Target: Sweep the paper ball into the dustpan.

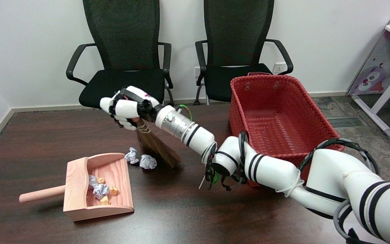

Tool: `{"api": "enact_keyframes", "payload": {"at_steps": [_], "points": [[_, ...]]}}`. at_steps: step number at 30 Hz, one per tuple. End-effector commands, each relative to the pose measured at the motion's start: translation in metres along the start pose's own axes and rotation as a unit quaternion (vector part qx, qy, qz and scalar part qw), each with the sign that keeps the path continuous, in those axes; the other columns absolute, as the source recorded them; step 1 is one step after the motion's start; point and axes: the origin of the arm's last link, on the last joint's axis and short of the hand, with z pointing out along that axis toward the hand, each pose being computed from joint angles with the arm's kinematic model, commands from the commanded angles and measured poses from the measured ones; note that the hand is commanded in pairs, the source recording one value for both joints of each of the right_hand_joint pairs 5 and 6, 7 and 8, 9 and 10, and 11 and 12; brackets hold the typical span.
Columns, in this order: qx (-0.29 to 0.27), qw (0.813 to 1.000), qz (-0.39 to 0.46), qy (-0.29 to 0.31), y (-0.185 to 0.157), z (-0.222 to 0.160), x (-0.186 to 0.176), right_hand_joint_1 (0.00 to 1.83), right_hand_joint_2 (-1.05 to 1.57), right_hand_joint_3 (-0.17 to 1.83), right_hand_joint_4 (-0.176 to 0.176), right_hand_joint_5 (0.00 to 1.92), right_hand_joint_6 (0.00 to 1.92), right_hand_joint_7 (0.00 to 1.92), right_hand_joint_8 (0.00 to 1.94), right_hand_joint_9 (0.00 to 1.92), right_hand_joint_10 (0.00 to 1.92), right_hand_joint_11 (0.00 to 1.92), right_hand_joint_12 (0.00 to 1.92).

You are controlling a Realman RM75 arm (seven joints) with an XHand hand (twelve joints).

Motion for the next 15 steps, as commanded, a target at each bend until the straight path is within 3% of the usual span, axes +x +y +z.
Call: {"api": "enact_keyframes", "payload": {"at_steps": [1, 15], "points": [[-0.038, 0.999, -0.007, -0.014, 0.016, 0.001, -0.034, 0.8, 1.44, 1.83, 0.02, 1.92, 1.92, 1.92, 1.92, 1.92, 1.92, 1.92, 1.92], [-0.007, 0.985, 0.171, -0.006, -0.008, 0.006, -0.048, 0.8, 1.38, 1.83, 0.014, 1.92, 1.92, 1.92, 1.92, 1.92, 1.92, 1.92, 1.92]]}}
